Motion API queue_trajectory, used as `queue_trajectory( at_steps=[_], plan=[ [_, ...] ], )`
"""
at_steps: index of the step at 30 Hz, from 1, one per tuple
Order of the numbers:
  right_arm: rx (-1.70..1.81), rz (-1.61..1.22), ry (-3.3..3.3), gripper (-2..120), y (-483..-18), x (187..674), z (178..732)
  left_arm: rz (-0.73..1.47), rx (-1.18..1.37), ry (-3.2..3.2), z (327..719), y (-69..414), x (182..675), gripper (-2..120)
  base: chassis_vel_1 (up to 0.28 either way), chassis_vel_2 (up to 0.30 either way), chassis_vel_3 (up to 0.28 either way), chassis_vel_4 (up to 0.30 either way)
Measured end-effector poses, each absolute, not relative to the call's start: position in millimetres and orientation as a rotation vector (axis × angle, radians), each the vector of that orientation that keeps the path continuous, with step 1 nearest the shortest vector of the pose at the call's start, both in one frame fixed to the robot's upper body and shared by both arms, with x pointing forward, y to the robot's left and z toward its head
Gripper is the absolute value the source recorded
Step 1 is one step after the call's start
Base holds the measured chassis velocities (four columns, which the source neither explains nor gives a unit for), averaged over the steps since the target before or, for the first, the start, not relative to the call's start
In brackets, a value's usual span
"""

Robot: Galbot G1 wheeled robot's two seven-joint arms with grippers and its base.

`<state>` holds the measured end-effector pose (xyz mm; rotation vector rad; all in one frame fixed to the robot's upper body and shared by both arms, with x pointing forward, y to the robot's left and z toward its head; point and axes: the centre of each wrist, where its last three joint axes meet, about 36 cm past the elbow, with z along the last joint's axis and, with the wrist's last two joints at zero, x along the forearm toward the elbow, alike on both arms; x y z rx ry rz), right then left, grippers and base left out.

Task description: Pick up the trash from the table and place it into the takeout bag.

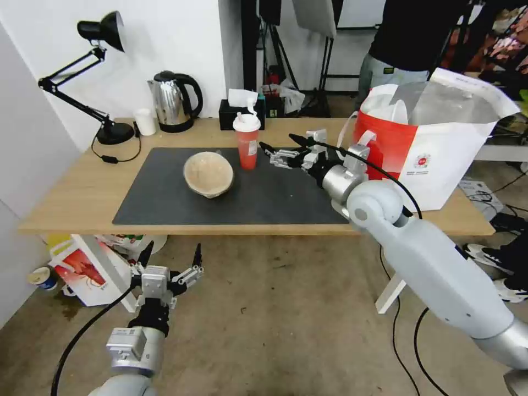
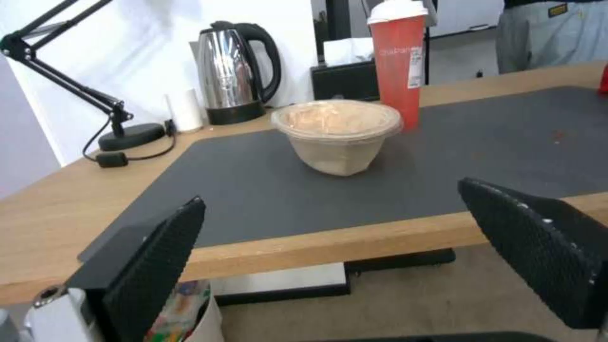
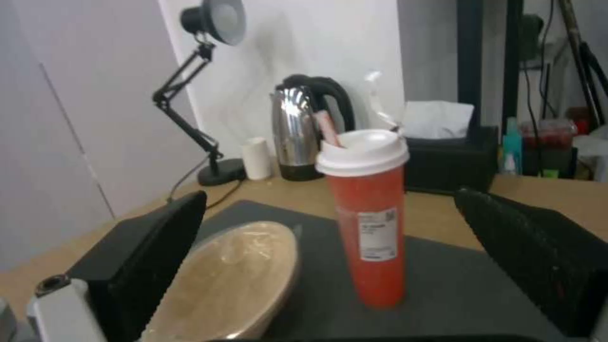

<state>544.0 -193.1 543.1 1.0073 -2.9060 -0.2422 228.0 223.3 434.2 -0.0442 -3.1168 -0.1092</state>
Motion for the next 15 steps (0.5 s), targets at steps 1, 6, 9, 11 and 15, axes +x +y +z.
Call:
queue_trajectory(
  at_steps=[1,6,9,11,15],
  plan=[
    [1.001,-0.245,-2.904,100,-192,550,542,-0.109,-0.044,-3.117,434,223,228,100,0.0,0.0,0.0,0.0],
    [0.972,-0.258,-2.882,100,-188,570,533,-0.109,-0.044,-3.117,434,223,228,100,0.0,0.0,0.0,0.0],
    [0.957,-0.271,-2.872,100,-184,582,528,-0.109,-0.044,-3.117,434,223,228,100,0.0,0.0,0.0,0.0],
    [0.95,-0.272,-2.868,100,-183,587,526,-0.109,-0.044,-3.117,434,223,228,100,0.0,0.0,0.0,0.0],
    [0.942,-0.273,-2.859,100,-179,597,523,-0.109,-0.044,-3.117,434,223,228,100,0.0,0.0,0.0,0.0]
  ],
)
